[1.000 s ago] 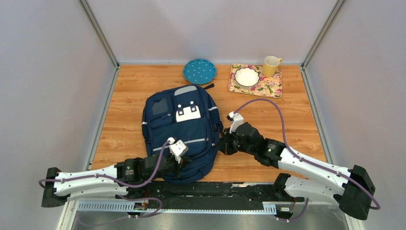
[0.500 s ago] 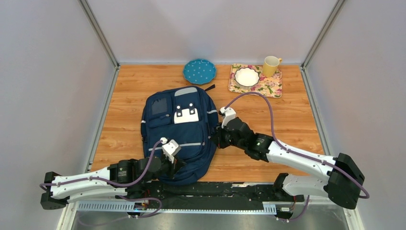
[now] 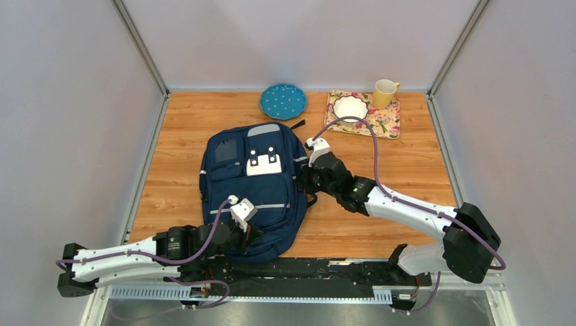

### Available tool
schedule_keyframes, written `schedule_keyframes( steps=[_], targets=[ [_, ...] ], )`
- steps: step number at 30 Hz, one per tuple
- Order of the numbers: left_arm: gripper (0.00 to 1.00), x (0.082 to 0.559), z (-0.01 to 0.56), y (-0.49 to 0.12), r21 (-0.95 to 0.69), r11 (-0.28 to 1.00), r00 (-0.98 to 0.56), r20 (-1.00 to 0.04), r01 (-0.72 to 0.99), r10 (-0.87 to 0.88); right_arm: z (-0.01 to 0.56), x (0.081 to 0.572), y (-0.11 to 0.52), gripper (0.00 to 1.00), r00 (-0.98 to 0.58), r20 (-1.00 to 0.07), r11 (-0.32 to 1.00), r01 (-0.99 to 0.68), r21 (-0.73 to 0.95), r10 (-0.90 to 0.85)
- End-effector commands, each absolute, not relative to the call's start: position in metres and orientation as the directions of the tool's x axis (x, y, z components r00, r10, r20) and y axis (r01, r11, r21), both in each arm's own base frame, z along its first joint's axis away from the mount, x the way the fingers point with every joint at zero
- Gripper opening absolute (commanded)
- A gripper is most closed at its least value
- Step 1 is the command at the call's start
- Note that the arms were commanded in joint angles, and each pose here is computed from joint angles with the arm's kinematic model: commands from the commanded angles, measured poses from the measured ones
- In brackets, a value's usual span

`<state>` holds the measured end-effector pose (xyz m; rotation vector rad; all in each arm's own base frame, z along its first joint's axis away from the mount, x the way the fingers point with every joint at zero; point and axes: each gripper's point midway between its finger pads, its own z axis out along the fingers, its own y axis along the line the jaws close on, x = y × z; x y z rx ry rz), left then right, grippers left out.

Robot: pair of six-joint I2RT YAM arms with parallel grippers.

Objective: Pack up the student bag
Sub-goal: Zip the student bag at the center of the board.

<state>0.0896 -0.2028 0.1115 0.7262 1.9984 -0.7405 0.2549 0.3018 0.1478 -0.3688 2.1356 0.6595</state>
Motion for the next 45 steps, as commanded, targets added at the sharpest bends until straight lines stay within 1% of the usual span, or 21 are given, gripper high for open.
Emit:
schedule_keyframes(
  steps=[1, 3, 5, 6, 7, 9, 10, 13, 14, 15, 17, 18, 19, 20, 21, 23, 27, 34, 35, 40, 45],
  targets=[
    [0.00, 0.086, 0.089, -0.189, -0.197, 0.686, -0.504, -0.817, 0.701, 0.281, 0.184, 0.290, 0.291, 0.00, -0.498, -0.865, 0.854, -0.421, 0.305, 0.063],
    [0.00, 0.087, 0.091, -0.193, -0.190, 0.680, -0.490, -0.825, 0.708, 0.280, 0.186, 0.287, 0.287, 0.02, -0.508, -0.858, 0.852, -0.417, 0.318, 0.072],
    [0.00, 0.088, 0.093, -0.195, -0.181, 0.677, -0.485, -0.825, 0.713, 0.290, 0.185, 0.284, 0.285, 0.14, -0.536, -0.842, 0.838, -0.432, 0.333, 0.059],
    [0.00, 0.089, 0.094, -0.195, -0.175, 0.680, -0.484, -0.825, 0.712, 0.293, 0.183, 0.273, 0.295, 0.22, -0.578, -0.815, 0.786, -0.491, 0.376, 0.028],
    [0.00, 0.091, 0.096, -0.196, -0.166, 0.688, -0.483, -0.824, 0.707, 0.297, 0.186, 0.264, 0.302, 0.35, -0.618, -0.786, 0.745, -0.527, 0.409, -0.007],
    [0.00, 0.095, 0.099, -0.198, -0.150, 0.698, -0.470, -0.833, 0.700, 0.293, 0.178, 0.251, 0.309, 0.39, -0.688, -0.720, 0.704, -0.555, 0.443, -0.090],
    [0.00, 0.096, 0.100, -0.200, -0.145, 0.697, -0.465, -0.835, 0.702, 0.295, 0.163, 0.239, 0.298, 0.41, -0.742, -0.654, 0.735, -0.525, 0.428, -0.149],
    [0.15, 0.104, 0.109, -0.207, -0.133, 0.704, -0.436, -0.858, 0.698, 0.270, 0.162, 0.237, 0.280, 0.44, -0.764, -0.628, 0.793, -0.470, 0.388, -0.146],
    [0.28, 0.106, 0.115, -0.210, -0.134, 0.704, -0.425, -0.868, 0.697, 0.255, 0.155, 0.235, 0.271, 0.45, -0.771, -0.621, 0.810, -0.450, 0.376, -0.140],
    [0.33, 0.108, 0.116, -0.210, -0.126, 0.710, -0.419, -0.872, 0.693, 0.254, 0.156, 0.235, 0.265, 0.47, -0.772, -0.624, 0.819, -0.435, 0.375, -0.124],
    [0.43, 0.111, 0.123, -0.210, -0.121, 0.718, -0.411, -0.878, 0.685, 0.244, 0.161, 0.235, 0.255, 0.64, -0.792, -0.608, 0.814, -0.391, 0.429, -0.059],
    [0.45, 0.113, 0.127, -0.210, -0.121, 0.724, -0.406, -0.883, 0.679, 0.233, 0.157, 0.223, 0.260, 0.66, -0.827, -0.557, 0.770, -0.400, 0.497, -0.071],
    [0.48, 0.114, 0.134, -0.211, -0.129, 0.724, -0.399, -0.892, 0.678, 0.214, 0.157, 0.216, 0.261, 0.66, -0.855, -0.514, 0.748, -0.385, 0.542, -0.067],
    [0.58, 0.115, 0.138, -0.212, -0.133, 0.721, -0.391, -0.898, 0.680, 0.203, 0.156, 0.214, 0.260, 0.66, -0.875, -0.480, 0.731, -0.366, 0.576, -0.061],
    [0.63, 0.116, 0.143, -0.212, -0.136, 0.722, -0.385, -0.903, 0.678, 0.191, 0.156, 0.206, 0.262, 0.66, -0.891, -0.449, 0.711, -0.359, 0.604, -0.069],
    [0.71, 0.118, 0.152, -0.211, -0.147, 0.723, -0.371, -0.914, 0.675, 0.161, 0.162, 0.206, 0.261, 0.66, -0.890, -0.456, 0.706, -0.328, 0.628, -0.008],
    [0.72, 0.120, 0.167, -0.206, -0.180, 0.725, -0.354, -0.930, 0.665, 0.094, 0.178, 0.206, 0.268, 0.67, -0.868, -0.492, 0.637, -0.339, 0.692, 0.072],
    [0.73, 0.129, 0.174, -0.178, -0.232, 0.804, -0.391, -0.920, 0.548, 0.001, 0.186, 0.209, 0.273, 0.67, -0.872, -0.450, 0.581, -0.269, 0.768, 0.191],
    [0.73, 0.136, 0.168, -0.162, -0.206, 0.852, -0.397, -0.918, 0.481, 0.003, 0.183, 0.208, 0.274, 0.67, -0.878, -0.432, 0.575, -0.250, 0.779, 0.204],
    [0.74, 0.147, 0.166, -0.125, -0.227, 0.927, -0.409, -0.908, 0.298, -0.091, 0.168, 0.202, 0.283, 0.67, -0.917, -0.302, 0.575, -0.103, 0.812, 0.262],
    [0.75, 0.150, 0.183, -0.129, -0.245, 0.912, -0.362, -0.925, 0.329, -0.118, 0.164, 0.193, 0.314, 0.67, -0.926, -0.271, 0.552, -0.085, 0.830, 0.265]
  ],
)
